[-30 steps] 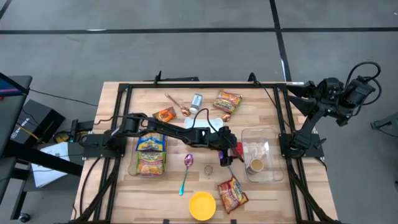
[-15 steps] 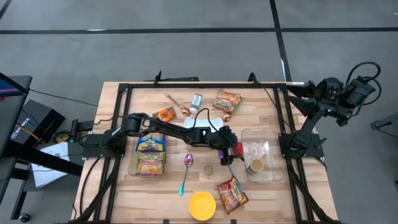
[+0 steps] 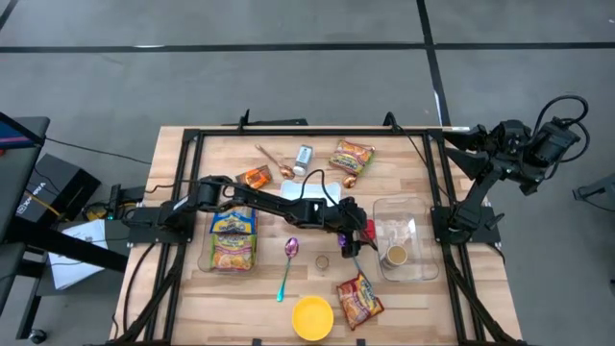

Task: Pick & Place Food Item
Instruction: Put the red seasoning can into the right transparent bin

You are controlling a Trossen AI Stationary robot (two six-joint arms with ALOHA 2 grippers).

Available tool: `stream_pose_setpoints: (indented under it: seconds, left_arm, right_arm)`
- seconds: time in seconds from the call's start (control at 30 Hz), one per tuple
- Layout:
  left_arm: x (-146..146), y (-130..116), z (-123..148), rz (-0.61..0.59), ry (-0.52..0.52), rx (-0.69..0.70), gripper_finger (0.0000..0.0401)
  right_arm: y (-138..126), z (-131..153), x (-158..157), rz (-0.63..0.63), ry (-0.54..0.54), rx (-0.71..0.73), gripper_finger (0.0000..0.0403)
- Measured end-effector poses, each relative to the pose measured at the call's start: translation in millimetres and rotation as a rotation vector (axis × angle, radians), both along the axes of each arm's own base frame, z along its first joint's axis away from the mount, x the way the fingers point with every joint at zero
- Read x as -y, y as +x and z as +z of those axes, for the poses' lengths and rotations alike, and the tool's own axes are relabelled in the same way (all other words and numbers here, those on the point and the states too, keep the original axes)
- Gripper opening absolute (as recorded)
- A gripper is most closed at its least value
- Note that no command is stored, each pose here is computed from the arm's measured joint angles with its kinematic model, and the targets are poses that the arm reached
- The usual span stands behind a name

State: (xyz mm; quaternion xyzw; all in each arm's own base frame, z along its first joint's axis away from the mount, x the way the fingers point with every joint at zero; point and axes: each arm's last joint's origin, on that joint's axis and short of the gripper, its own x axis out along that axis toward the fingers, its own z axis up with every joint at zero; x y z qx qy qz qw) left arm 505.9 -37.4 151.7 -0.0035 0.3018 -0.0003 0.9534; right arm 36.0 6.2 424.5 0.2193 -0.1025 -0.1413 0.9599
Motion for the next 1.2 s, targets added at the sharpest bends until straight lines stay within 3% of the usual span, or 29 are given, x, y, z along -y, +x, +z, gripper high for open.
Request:
stream_pose_setpoints:
  seconds: [0.17, 0.43, 0.7, 0.83, 1.07, 1.2]
  left_arm:
    - [0, 0, 0, -0.007, 0.006, 0.000, 0.0304]
    - [0, -1, 5, -0.013, 0.007, -0.001, 0.0304]
    - [0, -10, 28, -0.018, 0.013, -0.016, 0.0304]
    - [0, -22, 57, -0.078, 0.011, -0.034, 0.0304]
    - [-1, -60, 131, -0.214, -0.069, -0.009, 0.0304]
    - [-2, -79, 167, -0.215, -0.082, 0.056, 0.0304]
  right_arm:
    - [0, 0, 0, 0.000, -0.003, -0.002, 0.0333]
    - [0, -1, -1, 0.000, -0.013, -0.007, 0.0333]
    - [1, -3, -2, -0.002, -0.051, -0.027, 0.0333]
    - [2, -7, -5, 0.021, -0.118, -0.055, 0.0333]
    - [3, -13, -13, 0.162, -0.270, -0.075, 0.0333]
    - [2, -14, -15, 0.216, -0.278, -0.076, 0.0333]
